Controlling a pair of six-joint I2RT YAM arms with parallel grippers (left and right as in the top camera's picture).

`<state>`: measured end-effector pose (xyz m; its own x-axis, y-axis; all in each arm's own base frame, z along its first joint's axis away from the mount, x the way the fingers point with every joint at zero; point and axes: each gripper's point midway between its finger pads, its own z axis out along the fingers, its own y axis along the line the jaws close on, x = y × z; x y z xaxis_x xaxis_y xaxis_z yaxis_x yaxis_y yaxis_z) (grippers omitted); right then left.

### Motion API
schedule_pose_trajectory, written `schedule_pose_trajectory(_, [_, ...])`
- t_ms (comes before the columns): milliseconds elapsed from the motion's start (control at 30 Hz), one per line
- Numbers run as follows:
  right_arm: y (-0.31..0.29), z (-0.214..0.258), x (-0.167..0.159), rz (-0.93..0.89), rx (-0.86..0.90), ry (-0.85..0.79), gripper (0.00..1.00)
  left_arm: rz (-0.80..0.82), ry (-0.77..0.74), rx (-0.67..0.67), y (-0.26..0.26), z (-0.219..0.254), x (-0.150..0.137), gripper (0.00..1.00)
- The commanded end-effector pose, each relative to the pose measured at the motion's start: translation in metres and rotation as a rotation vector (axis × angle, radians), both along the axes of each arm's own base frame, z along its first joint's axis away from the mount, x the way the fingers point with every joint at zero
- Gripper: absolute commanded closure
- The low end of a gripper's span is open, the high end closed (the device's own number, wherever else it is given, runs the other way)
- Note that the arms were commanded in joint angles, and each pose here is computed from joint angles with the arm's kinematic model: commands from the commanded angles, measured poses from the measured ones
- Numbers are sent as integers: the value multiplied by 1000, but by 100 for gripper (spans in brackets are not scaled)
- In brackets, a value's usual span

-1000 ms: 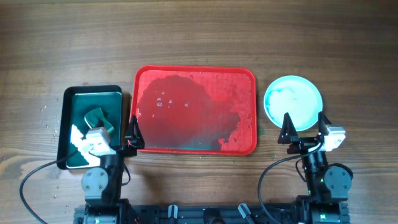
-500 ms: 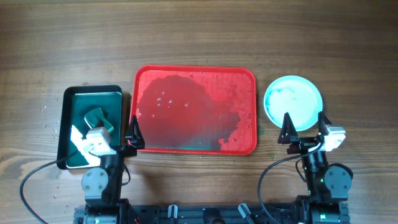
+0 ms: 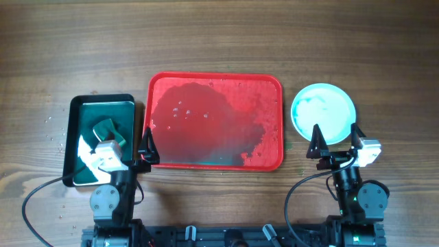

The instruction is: Clean dirty plates on tray and stack at the side

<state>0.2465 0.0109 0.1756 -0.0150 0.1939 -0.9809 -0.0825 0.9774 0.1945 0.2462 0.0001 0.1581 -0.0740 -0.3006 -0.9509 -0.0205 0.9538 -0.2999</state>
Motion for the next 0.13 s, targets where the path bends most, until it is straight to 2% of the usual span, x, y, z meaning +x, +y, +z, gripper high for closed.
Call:
schedule_pose_trajectory(0, [1, 2, 0, 3, -11, -9, 0, -21, -2, 22, -4, -2, 0, 0])
schedule_pose_trajectory(100, [1, 2, 0, 3, -11, -9, 0, -20, -2, 23, -3, -2, 0, 0])
